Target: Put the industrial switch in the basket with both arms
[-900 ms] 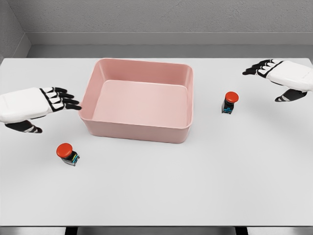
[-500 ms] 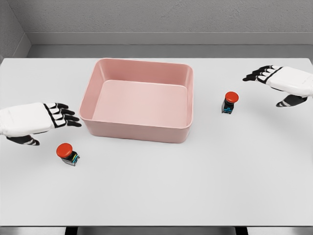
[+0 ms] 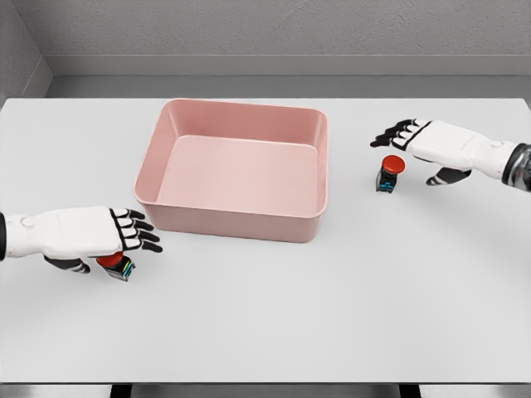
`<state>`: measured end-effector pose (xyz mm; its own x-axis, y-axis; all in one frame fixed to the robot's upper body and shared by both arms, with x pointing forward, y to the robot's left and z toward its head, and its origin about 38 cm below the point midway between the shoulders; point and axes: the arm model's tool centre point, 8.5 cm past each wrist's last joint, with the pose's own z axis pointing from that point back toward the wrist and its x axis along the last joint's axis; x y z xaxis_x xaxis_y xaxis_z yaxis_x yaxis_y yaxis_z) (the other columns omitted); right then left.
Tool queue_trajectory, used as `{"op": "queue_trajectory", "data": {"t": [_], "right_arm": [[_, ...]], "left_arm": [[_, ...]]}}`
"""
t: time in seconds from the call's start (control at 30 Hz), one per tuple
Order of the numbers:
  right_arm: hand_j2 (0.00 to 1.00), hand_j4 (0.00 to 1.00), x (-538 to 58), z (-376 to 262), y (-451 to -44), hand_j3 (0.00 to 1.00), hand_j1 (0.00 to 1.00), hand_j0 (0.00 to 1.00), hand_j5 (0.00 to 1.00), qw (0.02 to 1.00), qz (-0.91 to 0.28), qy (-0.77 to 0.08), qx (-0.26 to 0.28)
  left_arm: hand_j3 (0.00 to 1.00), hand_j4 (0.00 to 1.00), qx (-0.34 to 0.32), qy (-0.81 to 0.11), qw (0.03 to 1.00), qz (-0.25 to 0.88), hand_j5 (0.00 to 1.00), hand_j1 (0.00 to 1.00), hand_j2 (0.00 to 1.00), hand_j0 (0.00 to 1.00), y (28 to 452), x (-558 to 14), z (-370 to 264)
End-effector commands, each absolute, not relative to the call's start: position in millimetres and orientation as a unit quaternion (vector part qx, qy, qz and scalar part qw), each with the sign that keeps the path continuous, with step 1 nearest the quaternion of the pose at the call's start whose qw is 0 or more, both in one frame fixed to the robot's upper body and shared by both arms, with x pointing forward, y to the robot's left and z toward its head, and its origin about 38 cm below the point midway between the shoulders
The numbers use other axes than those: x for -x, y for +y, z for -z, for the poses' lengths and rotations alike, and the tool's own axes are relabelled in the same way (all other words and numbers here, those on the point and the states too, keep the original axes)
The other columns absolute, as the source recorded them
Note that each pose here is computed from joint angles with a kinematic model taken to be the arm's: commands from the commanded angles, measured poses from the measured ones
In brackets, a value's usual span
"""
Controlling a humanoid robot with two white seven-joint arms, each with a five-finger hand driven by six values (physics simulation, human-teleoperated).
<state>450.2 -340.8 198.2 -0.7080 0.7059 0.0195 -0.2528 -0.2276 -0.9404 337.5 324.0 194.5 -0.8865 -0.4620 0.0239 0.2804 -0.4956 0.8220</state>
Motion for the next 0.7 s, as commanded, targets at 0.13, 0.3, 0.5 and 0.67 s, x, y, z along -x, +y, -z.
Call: {"op": "queue_trajectory", "data": {"t": [0.13,0.3,0.5,0.67], "right_arm": [[1.0,1.0,-455.7,-197.1,-349.4,1.0,1.0,1.0,1.0,0.33,-0.762,-0.513,0.217],[1.0,1.0,-458.1,-194.3,-337.4,1.0,1.0,1.0,1.0,0.315,-0.784,-0.494,0.204],[1.0,1.0,-461.5,-195.9,-326.2,1.0,1.0,1.0,1.0,0.297,-0.801,-0.481,0.198],[1.0,1.0,-462.0,-192.6,-322.8,1.0,1.0,1.0,1.0,0.29,-0.81,-0.47,0.195]], "left_arm": [[0.86,0.86,-0.104,-0.447,0.212,0.863,0.86,0.86,0.86,0.86,324.0,-337.9,-192.7],[0.76,0.76,-0.105,-0.448,0.204,0.864,0.76,0.76,0.76,0.76,318.7,-338.9,-190.0],[0.73,0.73,-0.1,-0.44,0.201,0.87,0.73,0.73,0.73,0.73,318.0,-335.9,-183.0],[0.63,0.63,-0.1,-0.438,0.2,0.871,0.63,0.63,0.63,0.63,318.1,-335.6,-182.4]]}}
